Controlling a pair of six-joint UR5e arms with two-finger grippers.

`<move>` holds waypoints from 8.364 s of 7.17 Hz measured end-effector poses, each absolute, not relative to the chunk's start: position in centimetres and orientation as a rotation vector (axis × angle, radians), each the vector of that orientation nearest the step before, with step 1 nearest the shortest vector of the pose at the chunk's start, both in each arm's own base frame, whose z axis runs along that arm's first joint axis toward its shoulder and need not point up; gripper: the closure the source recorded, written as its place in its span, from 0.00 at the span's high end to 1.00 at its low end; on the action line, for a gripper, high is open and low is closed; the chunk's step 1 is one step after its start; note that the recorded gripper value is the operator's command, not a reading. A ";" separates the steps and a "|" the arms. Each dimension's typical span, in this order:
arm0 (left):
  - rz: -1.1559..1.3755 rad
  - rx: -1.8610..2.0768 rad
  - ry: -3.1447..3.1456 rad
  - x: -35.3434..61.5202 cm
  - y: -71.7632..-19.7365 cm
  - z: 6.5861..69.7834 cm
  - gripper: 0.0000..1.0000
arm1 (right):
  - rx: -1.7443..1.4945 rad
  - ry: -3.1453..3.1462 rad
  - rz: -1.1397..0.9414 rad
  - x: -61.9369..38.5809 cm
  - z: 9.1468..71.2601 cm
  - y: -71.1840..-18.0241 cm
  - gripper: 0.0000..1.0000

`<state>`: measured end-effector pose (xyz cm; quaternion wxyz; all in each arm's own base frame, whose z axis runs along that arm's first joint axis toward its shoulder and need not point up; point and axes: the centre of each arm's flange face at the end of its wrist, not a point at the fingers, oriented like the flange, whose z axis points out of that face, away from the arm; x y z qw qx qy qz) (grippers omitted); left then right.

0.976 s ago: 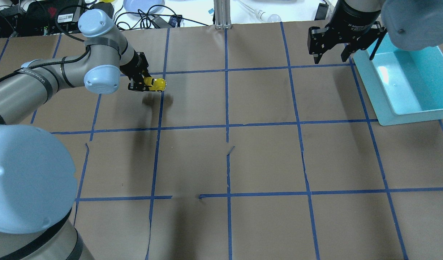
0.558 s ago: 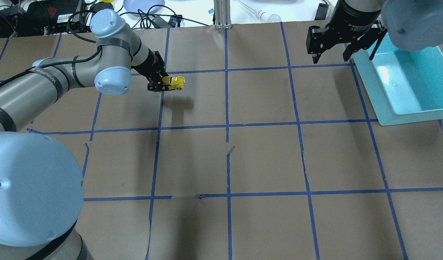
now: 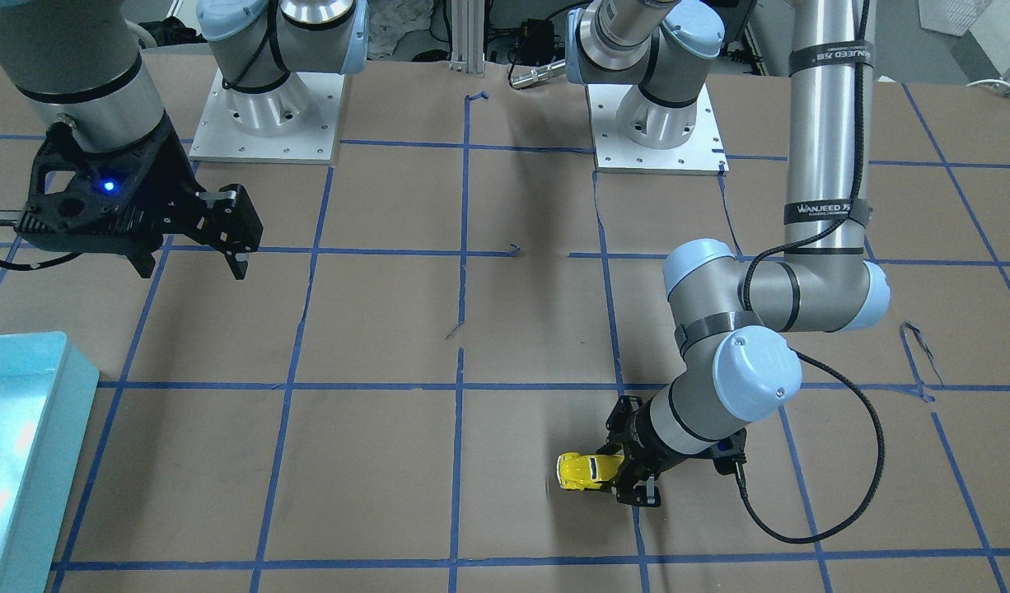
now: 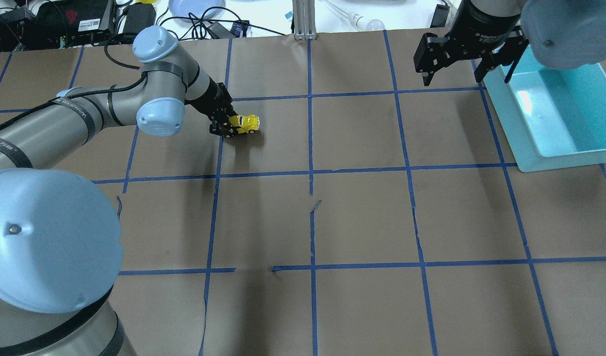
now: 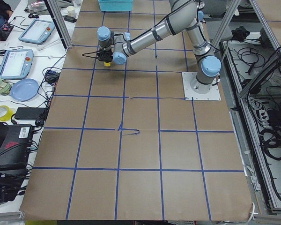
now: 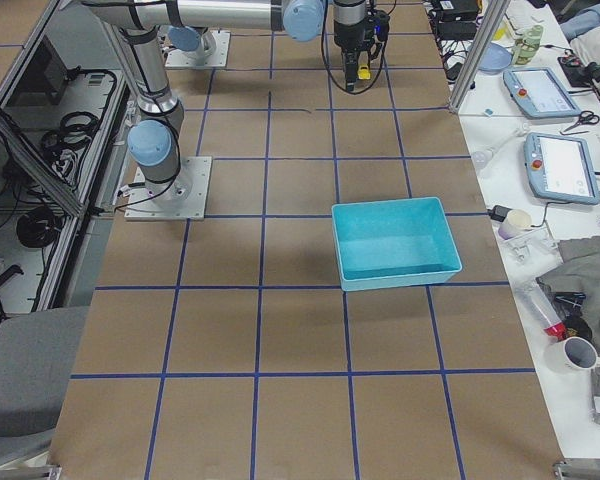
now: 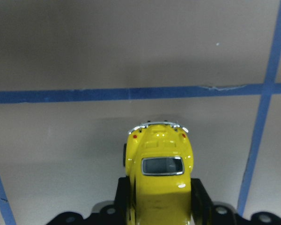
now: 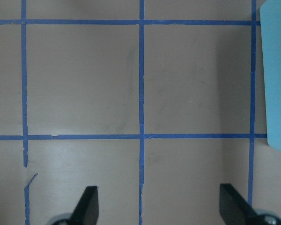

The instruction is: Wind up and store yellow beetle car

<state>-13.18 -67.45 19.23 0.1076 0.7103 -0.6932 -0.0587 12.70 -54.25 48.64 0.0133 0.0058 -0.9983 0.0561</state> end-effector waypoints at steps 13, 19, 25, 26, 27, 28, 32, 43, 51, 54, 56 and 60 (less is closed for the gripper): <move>-0.035 2.161 -2.108 -5.5 -68.7 18.3 0.00 | 0.018 -3.114 0.176 12.7 48.7 -54.2 1.00; -0.010 2.105 -2.162 -1.2 -68.9 18.6 0.00 | 0.013 -3.115 0.177 12.7 48.7 -54.3 1.00; 0.005 2.061 -2.206 3.3 -68.8 18.5 0.14 | 0.011 -3.114 0.173 12.7 48.6 -54.2 1.00; 0.003 2.065 -2.203 3.3 -68.7 18.4 0.36 | 0.011 -3.113 0.173 12.7 48.6 -54.2 1.00; 0.003 2.069 -2.199 3.4 -68.7 18.4 0.54 | 0.011 -3.113 0.174 12.7 48.6 -54.2 1.00; 0.007 2.070 -2.196 3.4 -68.7 18.5 0.75 | 0.011 -3.113 0.173 12.7 48.5 -54.2 1.00; 0.044 2.046 -2.195 3.3 -68.8 19.9 0.82 | 0.014 -3.111 0.171 12.8 48.5 -54.2 1.00; 0.196 0.868 -3.131 0.4 -63.1 47.9 1.00 | 0.053 -3.117 0.141 12.9 48.1 -54.2 1.00; 0.161 -0.109 -3.246 -9.0 -54.5 53.8 1.00 | 1.195 -2.980 0.022 2.2 34.6 -60.6 1.00; 0.096 -0.146 -3.157 -10.0 -53.0 52.9 1.00 | 1.866 -2.631 0.029 -5.2 30.3 -62.0 1.00; 0.046 -0.098 -3.152 -9.5 -52.7 52.5 1.00 | 2.181 -2.368 0.007 -7.2 28.0 -62.4 1.00; -0.013 -0.108 -3.142 -9.4 -52.9 51.5 1.00 | 2.265 -2.203 0.020 -7.7 21.8 -62.8 1.00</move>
